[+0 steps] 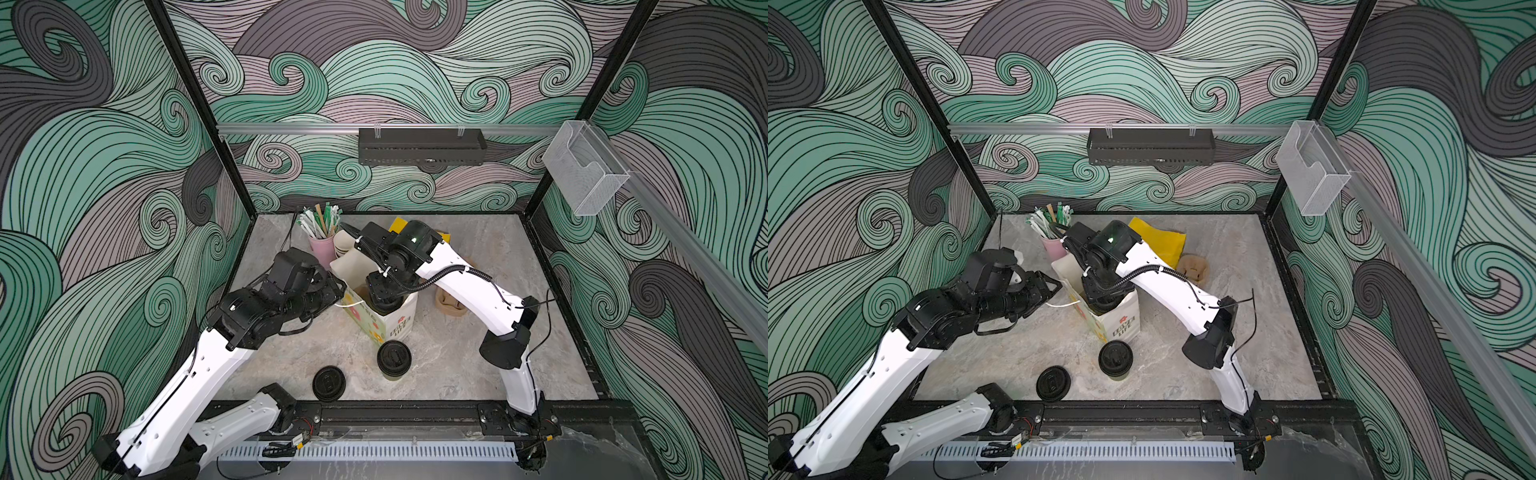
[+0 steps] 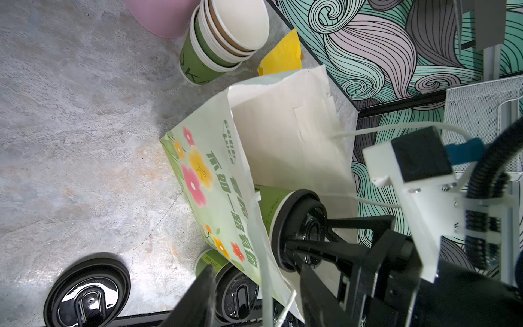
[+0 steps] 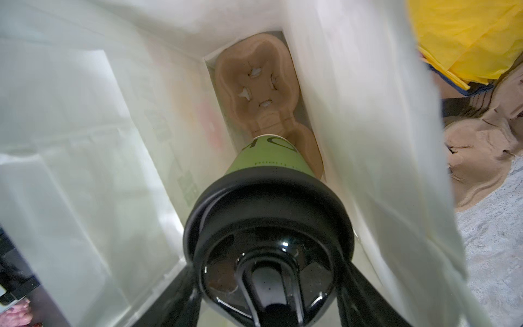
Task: Pack a coffee takeout order
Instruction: Place the coffee cup in the cup tray, then move the takeout bag to the center of the table.
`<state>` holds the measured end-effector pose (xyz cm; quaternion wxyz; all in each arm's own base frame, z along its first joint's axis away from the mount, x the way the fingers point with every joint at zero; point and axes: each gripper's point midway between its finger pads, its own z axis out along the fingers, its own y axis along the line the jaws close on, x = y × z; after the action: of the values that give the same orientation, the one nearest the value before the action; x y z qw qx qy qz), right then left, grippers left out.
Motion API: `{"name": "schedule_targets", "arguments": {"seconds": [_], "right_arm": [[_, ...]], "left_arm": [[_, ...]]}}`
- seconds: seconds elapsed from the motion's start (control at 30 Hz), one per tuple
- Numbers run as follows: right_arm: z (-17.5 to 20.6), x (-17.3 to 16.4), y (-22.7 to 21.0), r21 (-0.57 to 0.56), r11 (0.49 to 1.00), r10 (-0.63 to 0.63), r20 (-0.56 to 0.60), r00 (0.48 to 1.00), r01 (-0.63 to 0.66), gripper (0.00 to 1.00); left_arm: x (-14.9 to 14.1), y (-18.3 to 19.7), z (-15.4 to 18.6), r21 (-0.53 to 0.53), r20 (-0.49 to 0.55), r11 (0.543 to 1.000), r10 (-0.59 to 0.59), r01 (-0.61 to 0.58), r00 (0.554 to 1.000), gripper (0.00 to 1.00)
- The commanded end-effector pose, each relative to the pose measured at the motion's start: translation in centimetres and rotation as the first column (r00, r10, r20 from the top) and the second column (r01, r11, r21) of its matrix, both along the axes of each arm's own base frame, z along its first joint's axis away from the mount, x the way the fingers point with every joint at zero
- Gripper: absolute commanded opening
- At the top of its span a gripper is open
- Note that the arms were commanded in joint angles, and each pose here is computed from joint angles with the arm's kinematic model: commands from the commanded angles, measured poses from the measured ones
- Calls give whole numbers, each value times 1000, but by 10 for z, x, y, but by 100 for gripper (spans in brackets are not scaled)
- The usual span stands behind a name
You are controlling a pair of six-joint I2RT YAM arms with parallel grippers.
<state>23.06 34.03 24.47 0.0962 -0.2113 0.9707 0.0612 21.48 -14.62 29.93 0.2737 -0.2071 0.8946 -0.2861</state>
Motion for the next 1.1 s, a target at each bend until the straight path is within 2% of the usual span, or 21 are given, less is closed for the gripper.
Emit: {"name": "schedule_targets", "arguments": {"seconds": [0.0,0.2,0.27,0.33,0.43,0.6,0.7,0.93,1.07], "right_arm": [[10,-27,-45,-133,991,-21,-62,998,13,64],[8,-29,-47,-141,990,-18,-66,998,9,64],[9,-30,-49,-144,990,-20,-65,998,10,64],[10,-32,-51,-146,989,-20,-68,997,10,64],[8,-33,-53,-156,988,-20,-69,997,9,64],[10,-32,-54,-157,988,-12,-62,998,2,65],[10,-32,-53,-156,988,-8,-61,998,-1,65],[10,-31,-51,-149,989,-7,-58,998,-2,65],[10,-29,-51,-150,989,-5,-53,999,-3,65]], "left_arm": [[-4,8,11,58,23,998,-20,18,1000,55],[-6,31,33,161,68,987,-6,-5,998,62],[-6,41,39,208,77,978,-4,-12,997,69],[-6,48,43,256,78,967,-21,1,997,71],[1,49,37,316,42,947,-78,61,996,77],[27,29,33,273,48,947,-191,171,980,85],[42,24,28,308,16,920,-259,242,966,88],[67,32,-3,418,-108,850,-303,320,947,88],[79,34,-18,433,-142,829,-325,354,935,78]]}}
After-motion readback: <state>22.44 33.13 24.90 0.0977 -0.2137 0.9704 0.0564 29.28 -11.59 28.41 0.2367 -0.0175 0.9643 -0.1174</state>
